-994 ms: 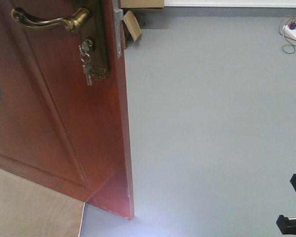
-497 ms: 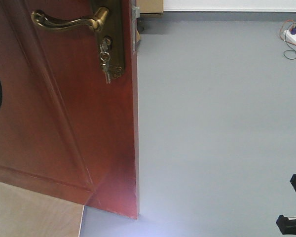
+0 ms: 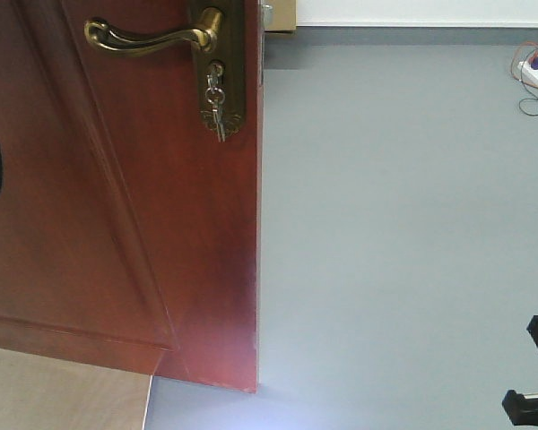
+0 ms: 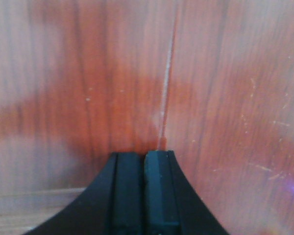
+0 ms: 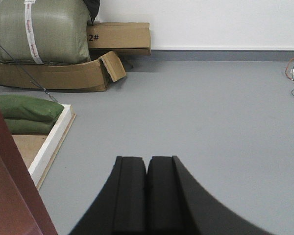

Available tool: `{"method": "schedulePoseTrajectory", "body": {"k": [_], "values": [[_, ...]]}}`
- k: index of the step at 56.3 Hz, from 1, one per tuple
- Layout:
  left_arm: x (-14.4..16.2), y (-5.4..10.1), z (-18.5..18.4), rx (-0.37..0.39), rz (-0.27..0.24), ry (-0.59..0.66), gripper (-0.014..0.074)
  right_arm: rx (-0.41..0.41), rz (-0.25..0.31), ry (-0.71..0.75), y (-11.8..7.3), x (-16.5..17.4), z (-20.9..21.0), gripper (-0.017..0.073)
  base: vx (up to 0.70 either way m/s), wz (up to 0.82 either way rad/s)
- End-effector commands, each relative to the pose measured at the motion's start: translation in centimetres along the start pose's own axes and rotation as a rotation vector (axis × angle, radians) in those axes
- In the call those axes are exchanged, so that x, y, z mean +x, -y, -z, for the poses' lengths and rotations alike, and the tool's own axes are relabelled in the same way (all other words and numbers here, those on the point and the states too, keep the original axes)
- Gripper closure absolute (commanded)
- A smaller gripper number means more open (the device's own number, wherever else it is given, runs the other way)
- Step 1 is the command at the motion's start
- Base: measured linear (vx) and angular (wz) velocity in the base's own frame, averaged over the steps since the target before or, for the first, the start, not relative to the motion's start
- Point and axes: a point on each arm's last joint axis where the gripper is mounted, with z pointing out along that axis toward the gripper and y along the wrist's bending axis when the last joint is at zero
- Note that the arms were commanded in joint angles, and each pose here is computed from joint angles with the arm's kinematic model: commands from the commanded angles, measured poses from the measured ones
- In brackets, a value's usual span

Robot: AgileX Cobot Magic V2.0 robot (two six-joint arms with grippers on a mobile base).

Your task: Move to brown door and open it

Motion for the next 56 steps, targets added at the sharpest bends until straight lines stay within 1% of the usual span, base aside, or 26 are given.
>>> {"method": "schedulePoseTrajectory", "body": {"k": [1,56], "values": [[-1.76,0.44,1.03,-0.016,0.017,0.084,0.0457,0.003,0.010,0.079,0.03,-0.59,0.01,0.0559,0.08,-0.02],[-1.76,0.44,1.03,-0.016,0.017,0.084,0.0457,0.003,0.010,0.079,0.03,-0.59,0.01,0.0559,0.06,-0.02]]}}
